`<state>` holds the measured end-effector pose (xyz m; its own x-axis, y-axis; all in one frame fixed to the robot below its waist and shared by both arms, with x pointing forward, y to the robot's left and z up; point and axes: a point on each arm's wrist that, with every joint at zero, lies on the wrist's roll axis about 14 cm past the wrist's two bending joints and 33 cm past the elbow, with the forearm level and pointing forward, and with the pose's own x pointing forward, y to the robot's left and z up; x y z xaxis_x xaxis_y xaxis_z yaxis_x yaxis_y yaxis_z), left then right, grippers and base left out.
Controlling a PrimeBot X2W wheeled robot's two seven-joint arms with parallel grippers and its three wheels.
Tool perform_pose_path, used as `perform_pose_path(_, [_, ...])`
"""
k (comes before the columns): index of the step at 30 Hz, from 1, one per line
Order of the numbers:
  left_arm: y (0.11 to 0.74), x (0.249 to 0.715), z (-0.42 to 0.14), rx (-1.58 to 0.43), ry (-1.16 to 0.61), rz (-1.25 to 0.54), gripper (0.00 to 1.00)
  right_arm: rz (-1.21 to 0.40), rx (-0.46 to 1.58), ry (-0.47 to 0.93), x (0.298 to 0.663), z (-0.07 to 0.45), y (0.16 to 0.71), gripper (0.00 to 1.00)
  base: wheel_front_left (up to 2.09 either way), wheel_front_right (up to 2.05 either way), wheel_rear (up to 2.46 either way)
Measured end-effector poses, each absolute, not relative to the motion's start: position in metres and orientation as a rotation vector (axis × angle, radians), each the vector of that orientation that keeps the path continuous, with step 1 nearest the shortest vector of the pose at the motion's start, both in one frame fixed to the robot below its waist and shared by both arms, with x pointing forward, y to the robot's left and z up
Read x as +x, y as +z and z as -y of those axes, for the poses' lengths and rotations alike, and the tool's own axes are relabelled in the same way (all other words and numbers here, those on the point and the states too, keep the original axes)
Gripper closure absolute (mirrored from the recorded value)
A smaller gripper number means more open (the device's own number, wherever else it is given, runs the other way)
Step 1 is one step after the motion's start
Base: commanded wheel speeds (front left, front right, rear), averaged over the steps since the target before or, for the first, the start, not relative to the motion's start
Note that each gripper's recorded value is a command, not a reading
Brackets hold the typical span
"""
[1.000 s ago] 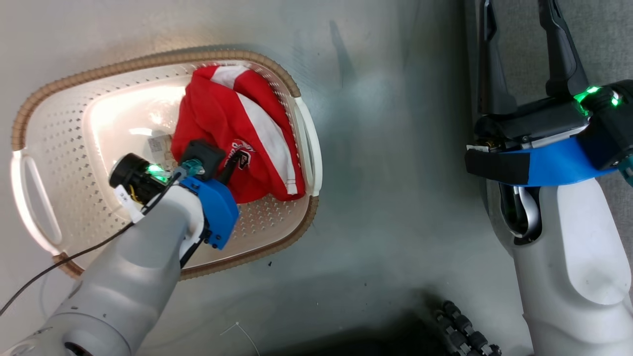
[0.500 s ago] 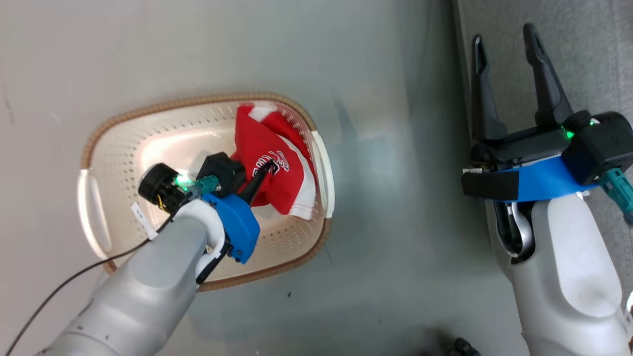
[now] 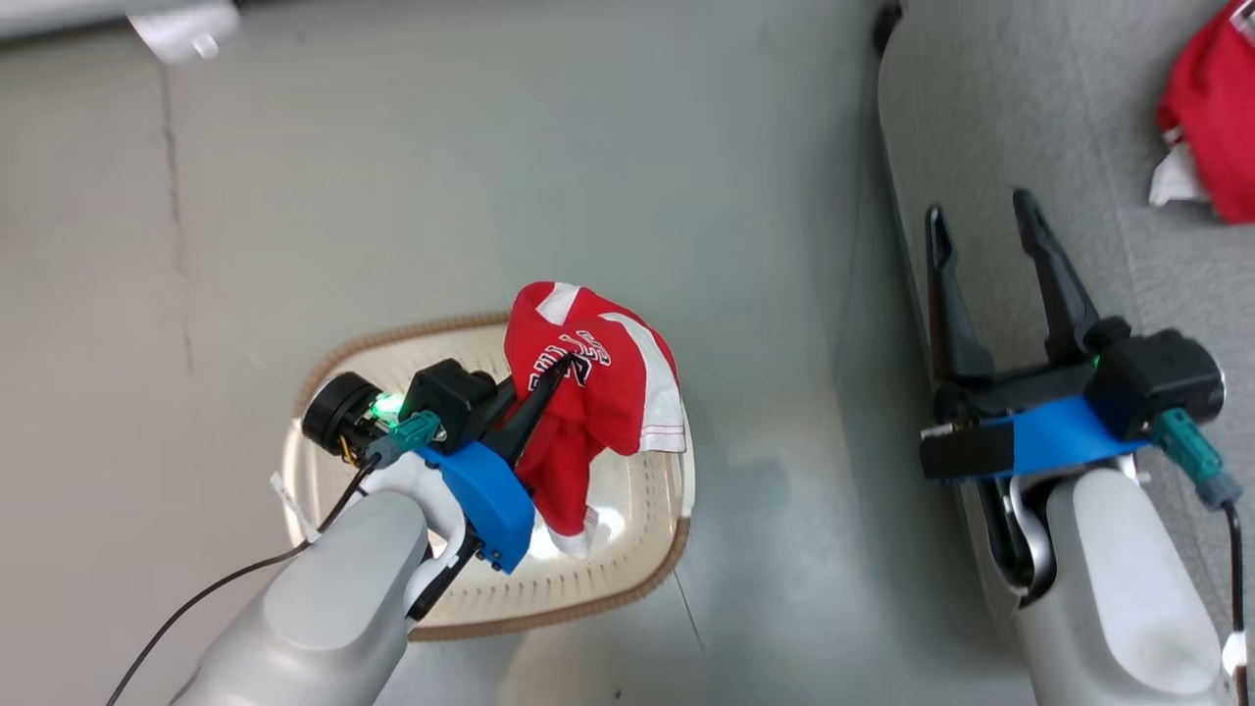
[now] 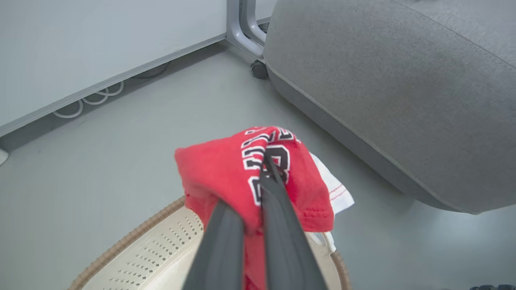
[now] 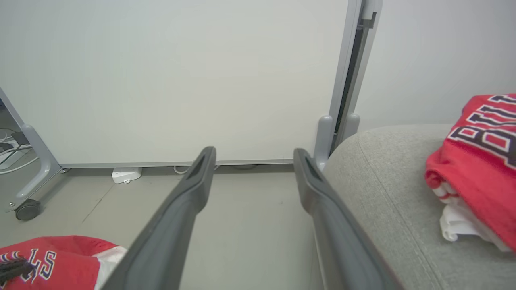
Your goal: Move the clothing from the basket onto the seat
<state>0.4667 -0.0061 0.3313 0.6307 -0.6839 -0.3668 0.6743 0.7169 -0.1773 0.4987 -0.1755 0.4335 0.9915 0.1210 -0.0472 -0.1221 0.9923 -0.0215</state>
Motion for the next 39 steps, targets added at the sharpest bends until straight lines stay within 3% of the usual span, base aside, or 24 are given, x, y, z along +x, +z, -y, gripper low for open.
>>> perform_pose_path(21, [0.525,0.454,0.01,0.101,-0.751,0.047,1.0,0.058,-0.008,0.114,0.415,0.178,0.502,0.0,0.0,0.0,0.0])
perform_pose_path(39, [0.576,0.426,0.027,0.134,-0.787,0.163,1.0,0.113,-0.007,0.109,0.38,0.181,0.523,0.0,0.0,0.0,0.0])
